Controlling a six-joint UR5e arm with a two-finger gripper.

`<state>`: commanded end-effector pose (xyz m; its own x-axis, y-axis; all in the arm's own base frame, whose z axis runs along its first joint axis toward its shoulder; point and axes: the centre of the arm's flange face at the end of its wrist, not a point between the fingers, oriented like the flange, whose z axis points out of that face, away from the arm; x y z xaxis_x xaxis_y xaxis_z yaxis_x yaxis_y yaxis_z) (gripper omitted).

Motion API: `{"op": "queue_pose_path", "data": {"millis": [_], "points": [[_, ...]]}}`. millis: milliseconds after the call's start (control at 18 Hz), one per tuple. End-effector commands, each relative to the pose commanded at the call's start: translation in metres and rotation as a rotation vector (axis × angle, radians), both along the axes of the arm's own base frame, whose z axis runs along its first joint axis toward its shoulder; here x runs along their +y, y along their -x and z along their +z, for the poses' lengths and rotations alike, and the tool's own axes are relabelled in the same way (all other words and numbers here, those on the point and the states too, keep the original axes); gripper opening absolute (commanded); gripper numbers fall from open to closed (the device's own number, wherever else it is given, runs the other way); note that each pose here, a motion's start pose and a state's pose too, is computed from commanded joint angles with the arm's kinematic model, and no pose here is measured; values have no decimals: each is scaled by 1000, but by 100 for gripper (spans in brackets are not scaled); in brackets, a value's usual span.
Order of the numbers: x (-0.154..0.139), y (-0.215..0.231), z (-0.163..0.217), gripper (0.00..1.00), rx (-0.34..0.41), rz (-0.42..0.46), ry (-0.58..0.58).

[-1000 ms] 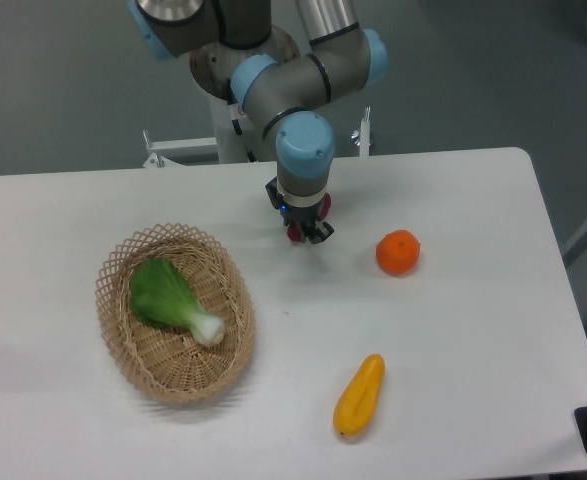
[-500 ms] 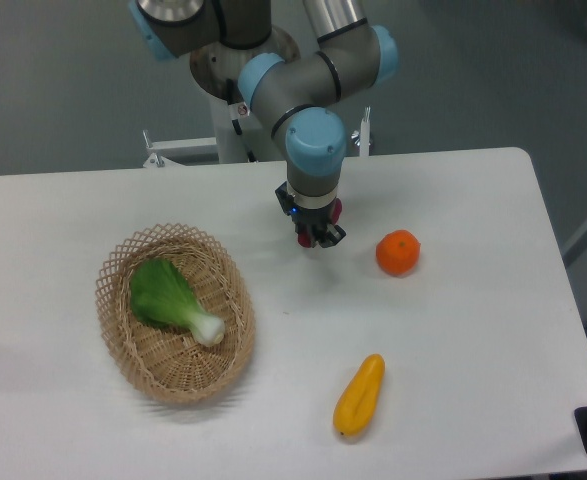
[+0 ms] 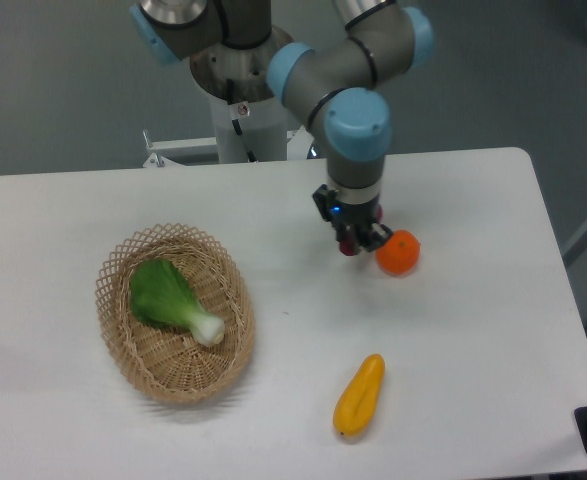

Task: Pick up the sweet potato from the table
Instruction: 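Lift the held sweet potato and carry it past the orange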

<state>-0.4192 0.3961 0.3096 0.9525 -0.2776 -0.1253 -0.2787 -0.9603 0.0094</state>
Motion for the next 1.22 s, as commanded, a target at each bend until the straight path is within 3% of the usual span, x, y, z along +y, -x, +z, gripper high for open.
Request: {"op": "queue_pose_path", "data": {"millis": [278,556,1222], "points": [[5,58,10,20,18,41,-15],[15,100,17,20,-25,62,-65],[25,123,16,21,-6,44,-65]]}}
